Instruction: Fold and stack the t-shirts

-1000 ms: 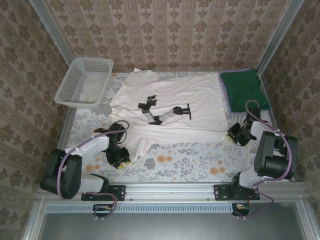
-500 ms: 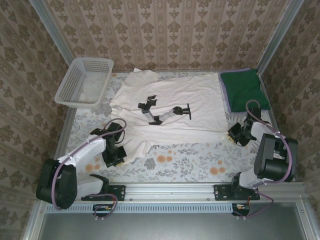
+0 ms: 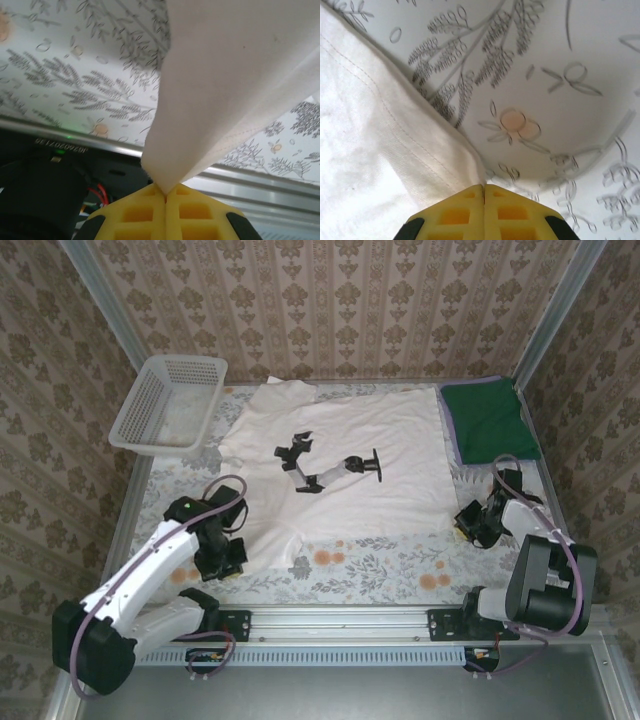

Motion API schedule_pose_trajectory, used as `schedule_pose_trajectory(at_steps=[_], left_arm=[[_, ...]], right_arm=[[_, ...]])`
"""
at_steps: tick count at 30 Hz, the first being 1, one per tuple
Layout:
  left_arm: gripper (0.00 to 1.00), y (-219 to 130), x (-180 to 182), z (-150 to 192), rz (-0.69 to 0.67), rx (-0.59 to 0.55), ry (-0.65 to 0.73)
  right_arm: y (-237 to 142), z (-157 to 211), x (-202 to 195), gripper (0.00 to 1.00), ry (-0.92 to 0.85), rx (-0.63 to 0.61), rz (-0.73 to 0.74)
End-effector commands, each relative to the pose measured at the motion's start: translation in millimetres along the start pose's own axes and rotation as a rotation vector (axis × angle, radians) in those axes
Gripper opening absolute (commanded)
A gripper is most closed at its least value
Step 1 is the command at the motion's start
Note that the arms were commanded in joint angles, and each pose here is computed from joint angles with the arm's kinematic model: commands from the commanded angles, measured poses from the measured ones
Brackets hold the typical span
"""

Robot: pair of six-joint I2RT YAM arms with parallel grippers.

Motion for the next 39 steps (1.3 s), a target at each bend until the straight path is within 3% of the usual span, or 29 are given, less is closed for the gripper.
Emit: schedule_pose_trajectory(at_steps=[1, 13, 19, 30, 39], left_arm=[[0.0, -3.4, 16.3, 14.1, -0.083, 0.059, -0.045], [0.0, 9.3, 6.9, 7.7, -0.07, 0.097, -0.056], [0.0, -11.2, -8.2, -10.7, -0.041, 0.036, -0.034], [0.0, -75.7, -61.3, -91.4, 0.081, -0.111, 0.049], [0.0, -93.8, -99.9, -182.2, 0.093, -0.182, 0.088]], right_arm=[[-4.5, 20.7, -10.1, 0.0, 0.045, 0.066, 0.053], [-10.6, 39.9, -20.3, 0.0, 0.072, 0.074, 0.075], [-21.5, 30.6, -5.2, 0.0, 0.074, 0.01, -0.019], [-55.3, -22.0, 60.3, 0.0, -0.048, -0.121, -0.06], [-29.3, -77.7, 103.1, 0.0, -0.107, -0.083, 0.051]])
Point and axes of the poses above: each hand's point on the last joint's axis, 136 mm out from that joint toward the fingers, its own y axis out along the fingers, its own x axis along the line the jaws close on, z = x × y, the point moved 9 cm from there along -y, back along the fingers, and after that the axes turned 6 degrees about -y, right-handed, at the moved point
